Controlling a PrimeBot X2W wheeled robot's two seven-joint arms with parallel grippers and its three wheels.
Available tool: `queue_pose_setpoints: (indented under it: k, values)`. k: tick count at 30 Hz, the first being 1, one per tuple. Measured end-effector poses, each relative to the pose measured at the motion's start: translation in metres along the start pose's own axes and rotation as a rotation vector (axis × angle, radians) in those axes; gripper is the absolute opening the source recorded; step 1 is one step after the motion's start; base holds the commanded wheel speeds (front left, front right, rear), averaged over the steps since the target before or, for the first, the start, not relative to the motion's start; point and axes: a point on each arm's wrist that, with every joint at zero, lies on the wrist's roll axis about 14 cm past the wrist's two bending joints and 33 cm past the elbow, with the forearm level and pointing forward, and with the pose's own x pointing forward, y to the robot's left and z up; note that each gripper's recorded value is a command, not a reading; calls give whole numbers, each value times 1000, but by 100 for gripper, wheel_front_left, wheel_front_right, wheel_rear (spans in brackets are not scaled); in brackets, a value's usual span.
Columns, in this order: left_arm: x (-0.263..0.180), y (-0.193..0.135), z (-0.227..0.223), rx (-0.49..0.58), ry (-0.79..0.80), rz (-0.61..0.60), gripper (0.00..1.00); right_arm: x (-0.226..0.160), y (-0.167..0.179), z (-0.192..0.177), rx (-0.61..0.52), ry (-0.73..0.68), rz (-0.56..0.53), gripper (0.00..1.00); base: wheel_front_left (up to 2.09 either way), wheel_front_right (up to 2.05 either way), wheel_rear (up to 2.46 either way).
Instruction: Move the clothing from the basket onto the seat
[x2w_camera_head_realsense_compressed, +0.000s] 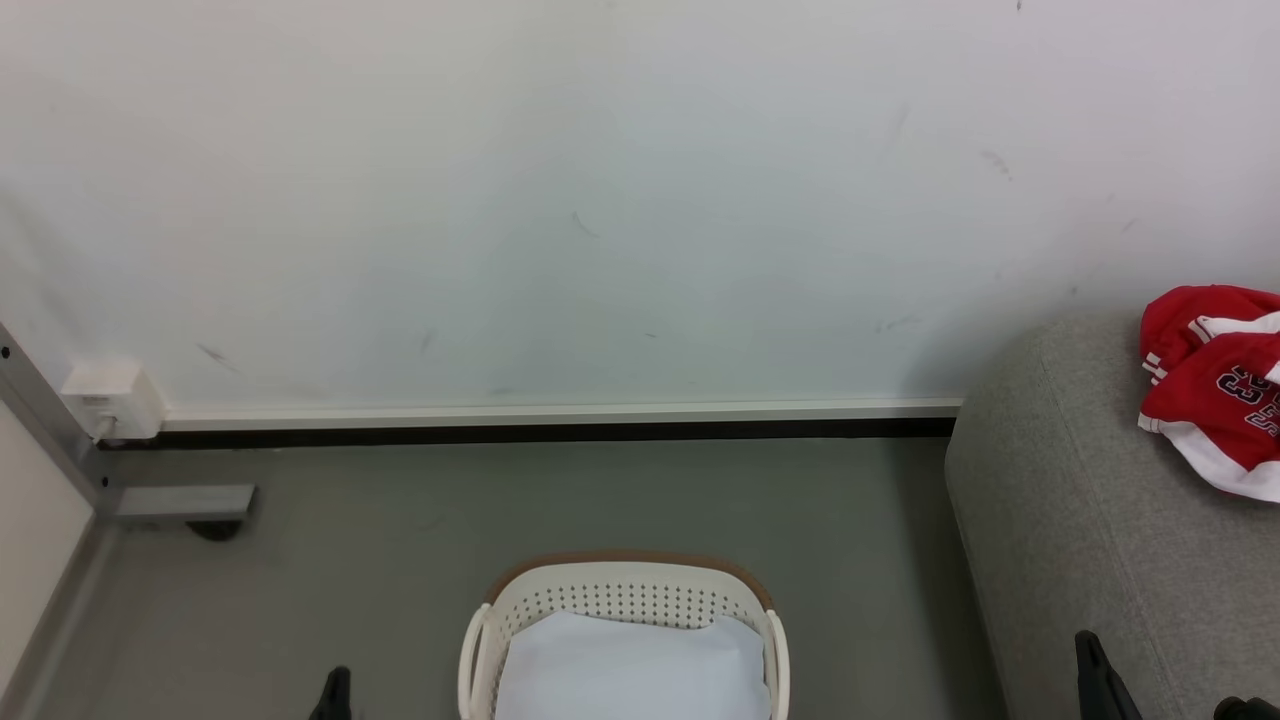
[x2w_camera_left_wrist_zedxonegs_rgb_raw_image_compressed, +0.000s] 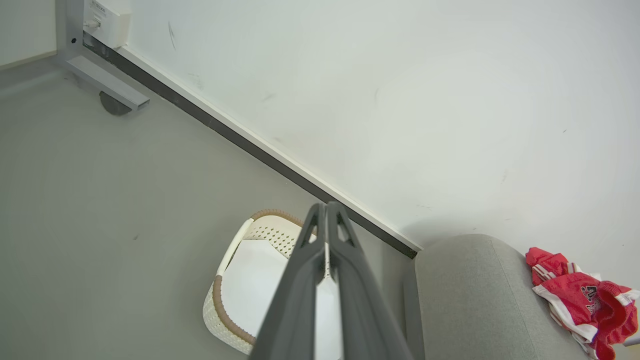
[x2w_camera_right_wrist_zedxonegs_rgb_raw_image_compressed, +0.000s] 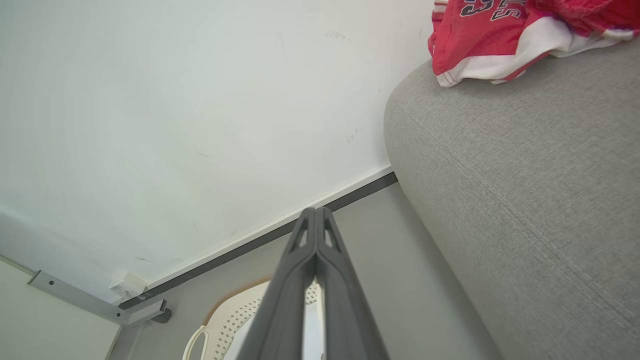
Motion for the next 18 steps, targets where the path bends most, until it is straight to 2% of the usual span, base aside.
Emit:
queue_pose_setpoints:
  k: [18]
  values:
    - [10, -4, 11, -238, -9, -2, 0, 9, 3, 12, 227, -19, -3, 0, 0, 0, 0]
